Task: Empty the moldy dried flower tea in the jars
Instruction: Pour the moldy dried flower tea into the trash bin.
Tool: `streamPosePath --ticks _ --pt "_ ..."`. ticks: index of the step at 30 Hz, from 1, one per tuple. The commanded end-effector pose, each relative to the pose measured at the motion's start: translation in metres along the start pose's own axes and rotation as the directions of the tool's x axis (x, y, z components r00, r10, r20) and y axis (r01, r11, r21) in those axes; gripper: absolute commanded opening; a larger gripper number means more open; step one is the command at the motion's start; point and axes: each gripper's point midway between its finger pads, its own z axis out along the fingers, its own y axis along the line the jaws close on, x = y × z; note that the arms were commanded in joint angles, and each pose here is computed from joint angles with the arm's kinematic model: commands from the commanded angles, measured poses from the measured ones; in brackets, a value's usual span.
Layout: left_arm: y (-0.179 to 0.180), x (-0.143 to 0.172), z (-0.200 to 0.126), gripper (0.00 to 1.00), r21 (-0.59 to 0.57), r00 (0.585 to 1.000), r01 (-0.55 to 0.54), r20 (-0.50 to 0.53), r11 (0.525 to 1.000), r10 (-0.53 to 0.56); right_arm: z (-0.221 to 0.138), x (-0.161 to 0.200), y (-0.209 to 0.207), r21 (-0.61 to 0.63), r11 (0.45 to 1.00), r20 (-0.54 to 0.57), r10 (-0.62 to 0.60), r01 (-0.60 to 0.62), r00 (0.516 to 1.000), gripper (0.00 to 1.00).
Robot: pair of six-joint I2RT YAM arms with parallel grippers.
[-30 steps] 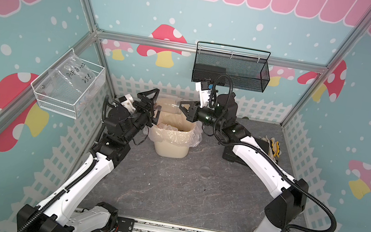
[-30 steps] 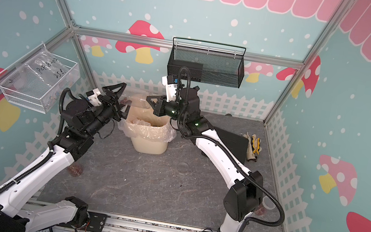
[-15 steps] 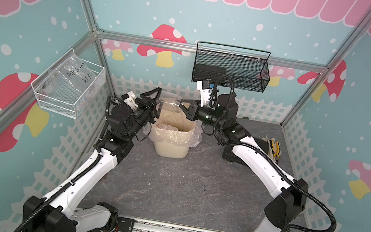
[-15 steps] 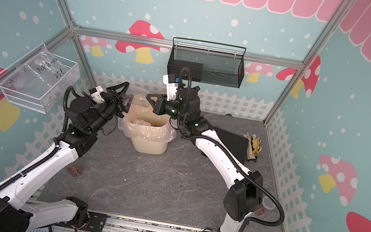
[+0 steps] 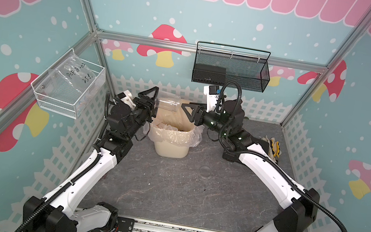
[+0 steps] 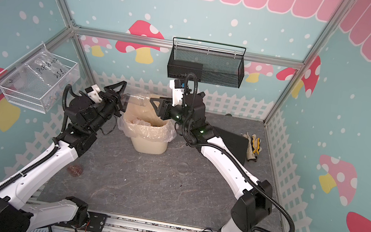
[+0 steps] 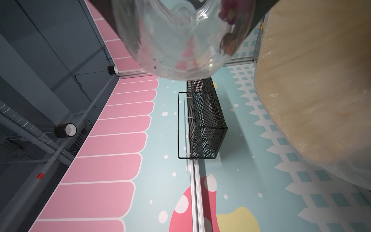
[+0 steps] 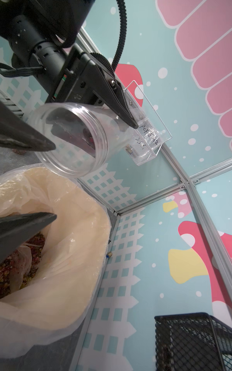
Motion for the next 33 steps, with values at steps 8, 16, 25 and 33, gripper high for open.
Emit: streamPosePath --ticks 8,16,25,33 --pt "-0.018 -0.012 0.015 0.26 -0.101 0.889 -0.455 -0.001 0.885 0.457 -0.059 0.016 -0.021 0.168 0.972 -0.014 -0.167 0.167 0.986 0.75" --pt "0.0 -0.001 0.037 0.23 -0.173 0.711 -0.701 -0.092 0.692 0.697 -0.111 0.051 -0.036 0.262 0.936 -0.082 -0.221 0.235 0.972 0.79" --pt "0.038 0.039 0.052 0.19 -0.24 0.211 -0.96 -0.283 0.144 0.935 -0.158 0.105 -0.057 0.338 0.912 -0.157 -0.188 0.232 0.97 0.8" --pt "0.041 0.044 0.057 0.04 -0.246 0.284 -0.947 -0.343 0.206 0.895 -0.181 0.132 -0.064 0.358 0.914 -0.163 -0.138 0.189 0.977 0.8"
